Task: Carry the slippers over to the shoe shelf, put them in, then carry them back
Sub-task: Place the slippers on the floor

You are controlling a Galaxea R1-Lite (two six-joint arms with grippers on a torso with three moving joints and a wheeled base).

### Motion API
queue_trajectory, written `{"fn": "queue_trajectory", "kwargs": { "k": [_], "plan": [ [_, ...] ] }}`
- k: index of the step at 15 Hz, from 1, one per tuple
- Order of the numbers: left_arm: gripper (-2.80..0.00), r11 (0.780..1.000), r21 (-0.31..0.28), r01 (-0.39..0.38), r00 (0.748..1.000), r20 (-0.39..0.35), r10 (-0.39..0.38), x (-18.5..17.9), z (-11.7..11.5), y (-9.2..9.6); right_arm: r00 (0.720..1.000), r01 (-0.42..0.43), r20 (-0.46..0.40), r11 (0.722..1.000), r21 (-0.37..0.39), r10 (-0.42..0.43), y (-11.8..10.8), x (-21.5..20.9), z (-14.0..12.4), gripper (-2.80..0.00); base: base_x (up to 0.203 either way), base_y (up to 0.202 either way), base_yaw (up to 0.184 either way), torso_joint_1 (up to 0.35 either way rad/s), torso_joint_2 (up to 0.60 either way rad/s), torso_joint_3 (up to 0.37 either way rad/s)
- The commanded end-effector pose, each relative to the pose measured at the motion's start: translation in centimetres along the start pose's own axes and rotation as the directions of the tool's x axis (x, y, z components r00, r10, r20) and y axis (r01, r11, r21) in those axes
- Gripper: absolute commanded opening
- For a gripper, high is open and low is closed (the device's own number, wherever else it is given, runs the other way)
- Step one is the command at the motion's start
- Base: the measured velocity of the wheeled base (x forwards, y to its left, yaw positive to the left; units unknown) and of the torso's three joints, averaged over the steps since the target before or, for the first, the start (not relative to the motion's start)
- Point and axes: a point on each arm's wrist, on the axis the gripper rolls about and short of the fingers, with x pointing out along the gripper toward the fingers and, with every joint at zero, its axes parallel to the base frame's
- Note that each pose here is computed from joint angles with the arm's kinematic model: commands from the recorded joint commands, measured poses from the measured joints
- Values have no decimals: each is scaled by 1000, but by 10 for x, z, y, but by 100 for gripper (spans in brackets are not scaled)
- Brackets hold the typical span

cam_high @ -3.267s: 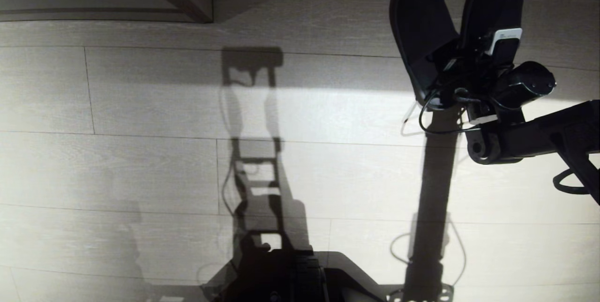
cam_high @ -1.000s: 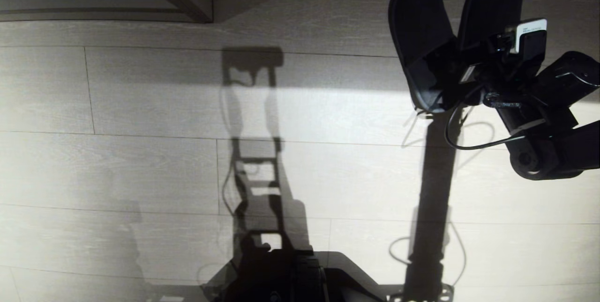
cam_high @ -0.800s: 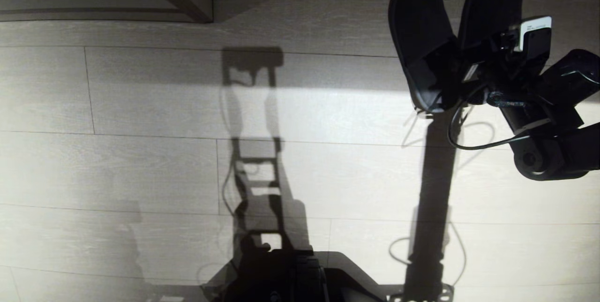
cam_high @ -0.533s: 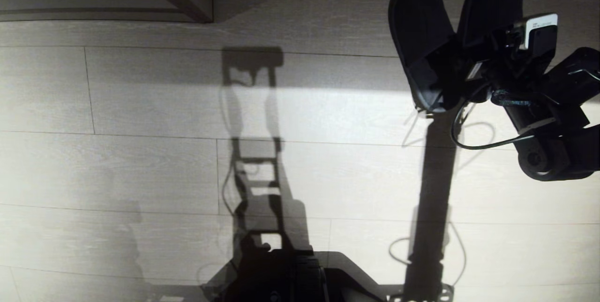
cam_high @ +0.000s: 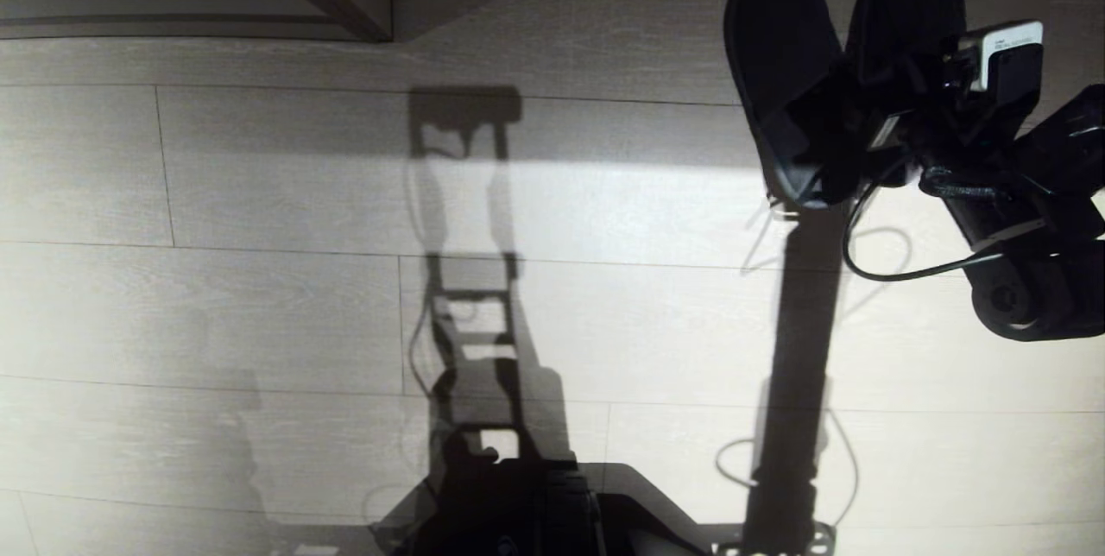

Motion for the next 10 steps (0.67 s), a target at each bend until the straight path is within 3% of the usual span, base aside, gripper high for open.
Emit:
{"fn": "queue_trajectory", "kwargs": {
  "k": [1,10],
  "plan": [
    [-280,1000,0,0,1000,0,0,0,0,0,1000,-11,-19,1000,-7,10,2,-5,-3,0,0,0,0,0,0,0],
    [-280,1000,0,0,1000,0,0,0,0,0,965,-78,-249,997,13,79,10,-55,-31,0,0,0,0,0,0,0]
  ]
}}
